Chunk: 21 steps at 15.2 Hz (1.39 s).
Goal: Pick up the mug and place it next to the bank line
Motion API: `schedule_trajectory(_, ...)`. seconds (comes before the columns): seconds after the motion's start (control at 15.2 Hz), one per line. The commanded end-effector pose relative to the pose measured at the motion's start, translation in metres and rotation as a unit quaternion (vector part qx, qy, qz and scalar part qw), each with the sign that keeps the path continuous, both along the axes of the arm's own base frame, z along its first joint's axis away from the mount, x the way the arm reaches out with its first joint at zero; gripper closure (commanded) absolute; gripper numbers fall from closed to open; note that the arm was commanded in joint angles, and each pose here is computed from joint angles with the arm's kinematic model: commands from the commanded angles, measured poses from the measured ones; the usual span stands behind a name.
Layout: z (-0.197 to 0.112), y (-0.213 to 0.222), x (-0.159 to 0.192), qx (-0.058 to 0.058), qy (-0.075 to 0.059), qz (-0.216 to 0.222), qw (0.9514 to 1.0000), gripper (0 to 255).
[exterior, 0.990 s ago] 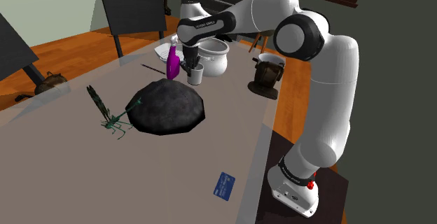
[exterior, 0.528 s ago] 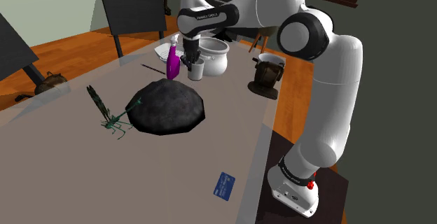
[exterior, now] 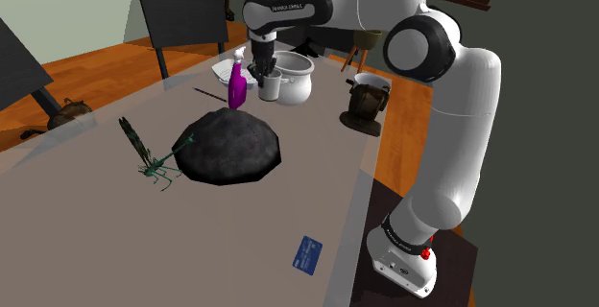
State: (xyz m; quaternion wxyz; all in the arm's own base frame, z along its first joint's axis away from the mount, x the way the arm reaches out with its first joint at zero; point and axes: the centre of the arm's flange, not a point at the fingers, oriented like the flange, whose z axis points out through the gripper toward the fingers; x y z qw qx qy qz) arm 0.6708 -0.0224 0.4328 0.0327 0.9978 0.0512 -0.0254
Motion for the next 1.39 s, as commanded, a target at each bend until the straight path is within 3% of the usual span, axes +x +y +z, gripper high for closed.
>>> schedule_trajectory(0.0, 0.011, 0.000, -0.001, 0.000, 0.000, 0.000, 1.0000, 255)
schedule_trajectory(0.99, 0.089, 0.000, -0.001, 0.000, 0.000, 0.000, 1.0000, 255)
schedule_trajectory(1.32, 0.090, 0.040, -0.054, 0.000, 0.000, 0.000, 1.0000, 255)
